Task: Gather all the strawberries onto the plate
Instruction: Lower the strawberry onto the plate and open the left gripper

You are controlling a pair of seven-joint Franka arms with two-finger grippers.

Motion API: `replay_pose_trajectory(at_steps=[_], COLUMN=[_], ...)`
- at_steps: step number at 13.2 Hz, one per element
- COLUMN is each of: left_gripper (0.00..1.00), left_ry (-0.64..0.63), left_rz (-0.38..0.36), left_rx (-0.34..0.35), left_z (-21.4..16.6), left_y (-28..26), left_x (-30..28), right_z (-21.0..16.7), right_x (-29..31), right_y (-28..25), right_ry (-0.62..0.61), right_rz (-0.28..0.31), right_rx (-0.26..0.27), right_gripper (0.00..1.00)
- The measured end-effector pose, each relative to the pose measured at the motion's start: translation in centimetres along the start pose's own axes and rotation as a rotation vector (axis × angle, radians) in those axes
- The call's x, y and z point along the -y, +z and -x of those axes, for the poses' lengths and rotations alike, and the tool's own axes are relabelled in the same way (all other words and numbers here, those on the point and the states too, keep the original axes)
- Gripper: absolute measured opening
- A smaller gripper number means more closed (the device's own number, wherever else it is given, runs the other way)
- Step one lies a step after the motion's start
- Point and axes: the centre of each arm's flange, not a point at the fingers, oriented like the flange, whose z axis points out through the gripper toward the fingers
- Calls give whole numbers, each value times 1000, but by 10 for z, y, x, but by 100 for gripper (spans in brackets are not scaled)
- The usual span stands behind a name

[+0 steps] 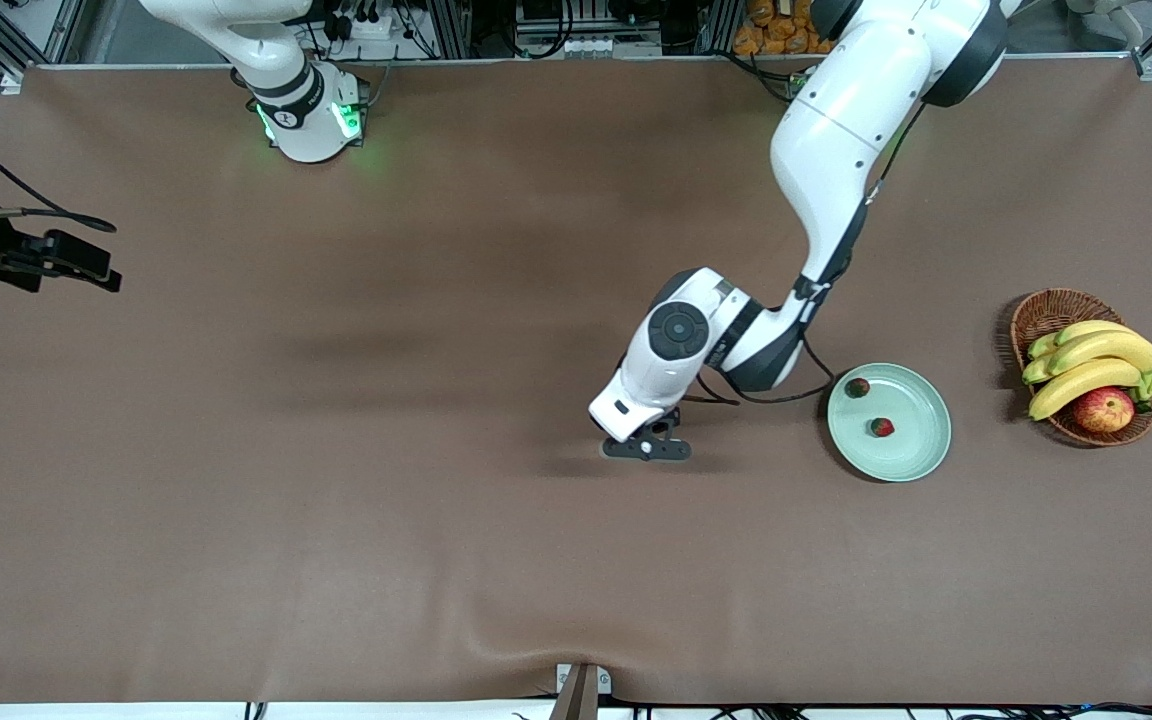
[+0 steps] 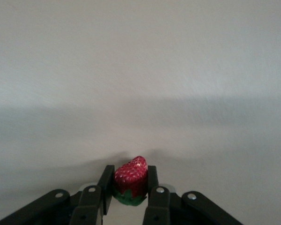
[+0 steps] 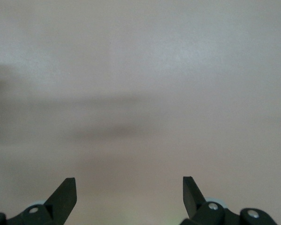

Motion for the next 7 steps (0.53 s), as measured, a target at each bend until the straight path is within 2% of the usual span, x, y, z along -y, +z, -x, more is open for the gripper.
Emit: replay_pose_trajectory(at_steps=[4, 7], left_gripper=[33, 33], left_ry=[49, 88], left_rz=[-108, -161], left_rx=[70, 147], left_z=[-46, -56], left_y=[-100, -130], left_x=[86, 196], right_z=[2, 3], right_x=[-16, -26], right_y=[-3, -7], right_ry=[-4, -5], right_rz=[-1, 39], right_rx=[4, -2], right_gripper=[100, 100])
